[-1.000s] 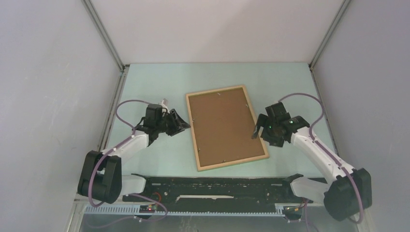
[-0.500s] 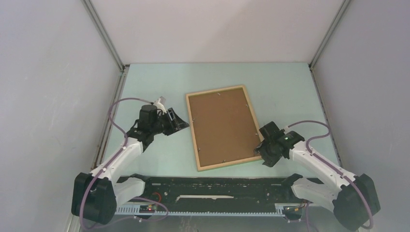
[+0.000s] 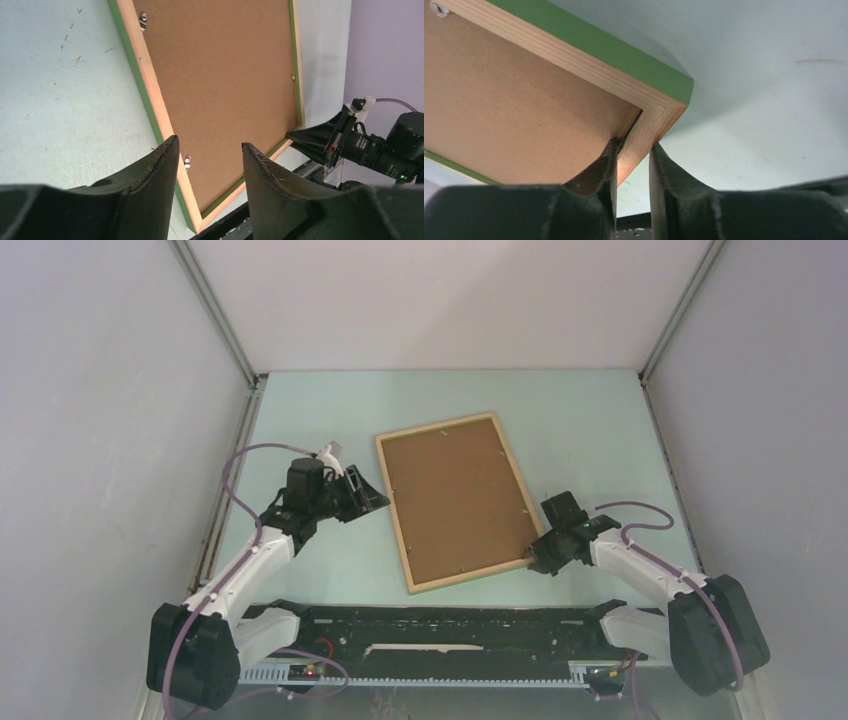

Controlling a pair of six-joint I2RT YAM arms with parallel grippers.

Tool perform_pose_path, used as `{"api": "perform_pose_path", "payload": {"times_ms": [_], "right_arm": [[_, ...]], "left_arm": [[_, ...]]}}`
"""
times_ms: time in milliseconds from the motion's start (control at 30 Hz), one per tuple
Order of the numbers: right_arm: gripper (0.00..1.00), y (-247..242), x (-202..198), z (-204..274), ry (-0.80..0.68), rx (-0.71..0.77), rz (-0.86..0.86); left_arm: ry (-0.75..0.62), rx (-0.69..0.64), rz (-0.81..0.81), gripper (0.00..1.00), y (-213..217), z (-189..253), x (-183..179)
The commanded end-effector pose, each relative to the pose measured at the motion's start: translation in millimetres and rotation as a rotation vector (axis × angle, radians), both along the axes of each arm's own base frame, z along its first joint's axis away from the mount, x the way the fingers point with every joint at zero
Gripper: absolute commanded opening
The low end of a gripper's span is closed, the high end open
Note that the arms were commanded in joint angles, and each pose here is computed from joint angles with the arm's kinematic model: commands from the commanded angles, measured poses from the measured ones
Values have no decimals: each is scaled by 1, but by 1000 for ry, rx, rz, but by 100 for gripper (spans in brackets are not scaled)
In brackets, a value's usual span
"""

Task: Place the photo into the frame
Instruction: Install the photo frame at the center of the board.

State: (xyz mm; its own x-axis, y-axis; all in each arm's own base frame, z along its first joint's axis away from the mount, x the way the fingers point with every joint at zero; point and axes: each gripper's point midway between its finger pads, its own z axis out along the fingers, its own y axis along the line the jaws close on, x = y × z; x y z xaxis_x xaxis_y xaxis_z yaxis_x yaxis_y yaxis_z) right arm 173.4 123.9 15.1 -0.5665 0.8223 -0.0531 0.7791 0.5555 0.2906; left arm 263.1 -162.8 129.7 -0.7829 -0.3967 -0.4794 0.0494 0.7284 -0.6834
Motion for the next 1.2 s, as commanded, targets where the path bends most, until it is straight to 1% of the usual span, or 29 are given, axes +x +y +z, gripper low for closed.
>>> {"api": "perform_pose_path", "payload": {"times_ms": [0,67,133,167,200,267,300,400,433,500,533,600,667,733,767,800,833,900,933,967,1033,1100,1167], "right_arm": [[22,2,33,-7,-167,4,194],[11,3,44,-4,-192,37,276],[6,-3,57,-6,-225,16,356],[1,-5,62,-7,-232,12,410],[0,-11,68,-9,-217,-22,449],[0,-32,76,-10,-124,-125,465],[0,-40,82,-7,-90,-152,470],[0,-50,102,-2,-75,-189,528],[0,-55,113,2,-84,-225,542],[0,-72,125,4,-79,-337,566],[0,-82,130,6,-66,-395,562],[0,-98,140,5,-43,-478,557],[0,-107,151,1,-34,-502,577],[0,-111,160,-5,-29,-465,574],[1,-106,163,-8,-46,-411,578],[5,-99,166,-8,-76,-354,585],[17,-85,170,-3,-136,-281,603],[37,-72,171,3,-211,-226,617],[45,-70,171,5,-229,-215,617],[51,-69,171,6,-237,-202,618],[58,-64,172,8,-254,-159,622],[61,-59,173,7,-263,-129,626],[63,-55,174,6,-272,-100,629]], "left_arm": [[-70,8,-10,55,-3,29,15],[-57,4,5,55,-3,30,20],[-41,4,32,55,-3,31,29],[-30,4,52,56,-2,30,34],[-27,-2,76,56,-1,32,40],[-35,-6,127,58,3,36,53],[-36,-4,152,59,5,38,60],[-47,12,223,64,15,44,85],[-65,26,248,67,19,50,97],[-76,82,275,68,29,50,117],[-78,147,302,70,39,45,128],[-19,295,384,72,69,28,145],[13,355,404,73,84,15,159],[25,403,406,74,91,3,174],[31,430,386,75,92,-4,182],[58,456,339,75,90,-18,193],[75,465,279,74,85,-26,203],[149,438,139,73,66,-37,216],[176,426,111,72,61,-40,218],[180,406,99,72,56,-42,220],[170,369,114,73,52,-45,222],[182,319,101,74,43,-54,218],[229,287,91,74,38,-67,208]]}}
